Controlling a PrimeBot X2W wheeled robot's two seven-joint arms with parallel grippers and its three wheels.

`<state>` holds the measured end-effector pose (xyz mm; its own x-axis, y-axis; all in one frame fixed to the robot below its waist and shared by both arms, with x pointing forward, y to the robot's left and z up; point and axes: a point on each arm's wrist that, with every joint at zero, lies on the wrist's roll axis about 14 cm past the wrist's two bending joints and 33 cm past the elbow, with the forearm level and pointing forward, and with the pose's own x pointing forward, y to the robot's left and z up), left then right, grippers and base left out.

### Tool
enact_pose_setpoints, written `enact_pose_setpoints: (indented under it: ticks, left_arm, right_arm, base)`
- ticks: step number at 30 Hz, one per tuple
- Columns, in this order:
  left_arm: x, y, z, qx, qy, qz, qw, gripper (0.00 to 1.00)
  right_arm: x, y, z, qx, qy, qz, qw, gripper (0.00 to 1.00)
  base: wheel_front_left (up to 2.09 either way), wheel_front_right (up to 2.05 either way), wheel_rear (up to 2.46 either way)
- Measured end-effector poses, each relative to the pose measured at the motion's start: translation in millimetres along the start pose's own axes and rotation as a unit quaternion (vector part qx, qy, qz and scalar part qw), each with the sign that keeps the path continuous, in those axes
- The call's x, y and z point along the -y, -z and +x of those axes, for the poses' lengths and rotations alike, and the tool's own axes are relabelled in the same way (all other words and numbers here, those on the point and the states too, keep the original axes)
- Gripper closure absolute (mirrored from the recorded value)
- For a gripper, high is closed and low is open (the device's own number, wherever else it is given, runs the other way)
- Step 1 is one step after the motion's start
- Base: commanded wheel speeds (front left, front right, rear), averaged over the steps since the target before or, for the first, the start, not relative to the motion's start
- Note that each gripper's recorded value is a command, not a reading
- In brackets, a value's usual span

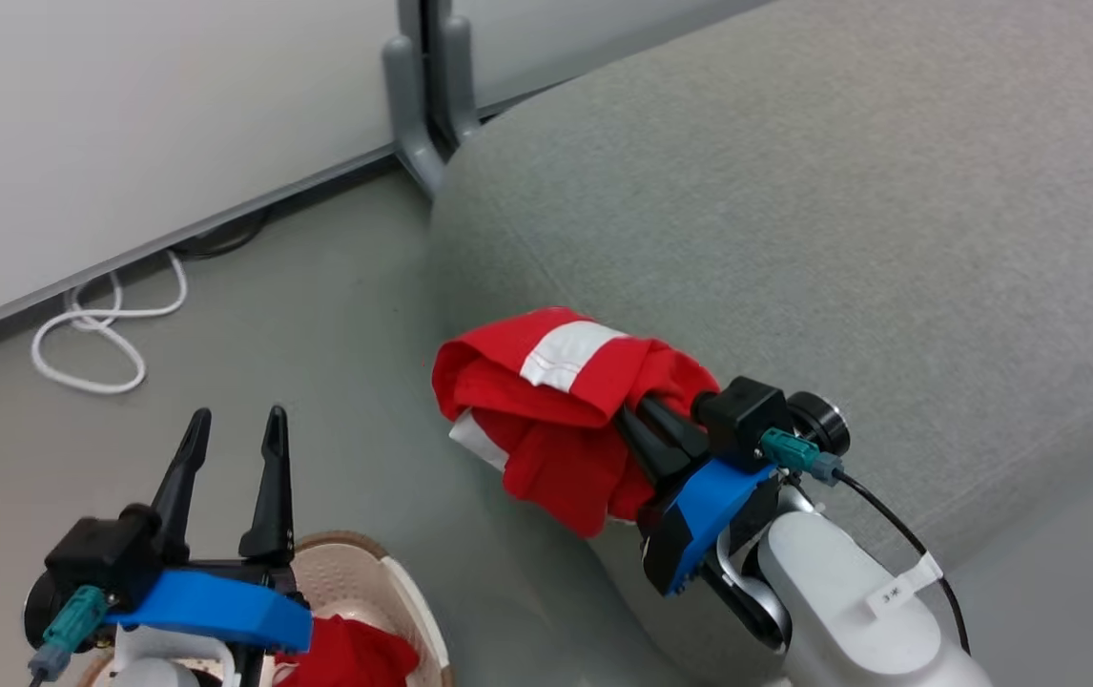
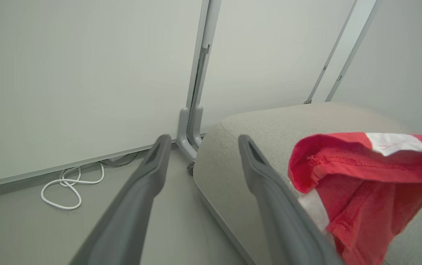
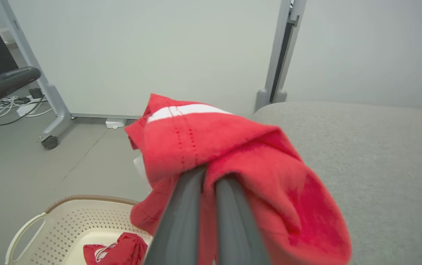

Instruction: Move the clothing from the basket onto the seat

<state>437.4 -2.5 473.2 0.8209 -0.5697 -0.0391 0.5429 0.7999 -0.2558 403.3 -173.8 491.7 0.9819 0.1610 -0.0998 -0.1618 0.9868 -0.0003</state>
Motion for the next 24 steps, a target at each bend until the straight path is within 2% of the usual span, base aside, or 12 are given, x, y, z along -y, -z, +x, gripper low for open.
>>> enact_pose_setpoints:
  ticks: [4,7,14,19,21,24]
  left_arm:
    - [17.9,11.3,5.6,-0.008,0.023,-0.006,1.0,0.0]
    - [42.3,9.9,11.1,-0.002,0.064,-0.006,0.998,0.0]
    - [51.1,15.8,16.5,-0.006,0.085,-0.007,0.996,0.0]
    - [43.5,21.3,24.7,-0.008,0.082,-0.01,0.997,0.0]
    - [40.6,23.3,29.4,-0.006,0.083,-0.01,0.996,0.0]
    - [40.3,20.8,38.5,-0.002,0.099,-0.004,0.995,0.0]
  right_arm:
    - [20.2,3.3,-21.1,-0.005,0.038,-0.004,0.999,1.0]
    - [41.9,2.5,-40.5,0.001,0.082,-0.004,0.997,1.0]
    - [55.0,-3.3,-48.2,0.011,0.108,-0.013,0.994,1.0]
    - [71.5,-28.2,-36.5,0.025,0.116,-0.051,0.992,1.0]
    - [88.8,-45.4,-28.7,0.033,0.125,-0.075,0.989,1.0]
    - [134.9,-72.7,-24.1,0.038,0.159,-0.121,0.979,1.0]
  base:
    - [0.0,0.0,0.0]
    - [0.0,0.0,0.0]
    - [0.0,0.0,0.0]
    - [0.0,0.0,0.0]
    - [0.0,0.0,0.0]
    - [0.0,0.0,0.0]
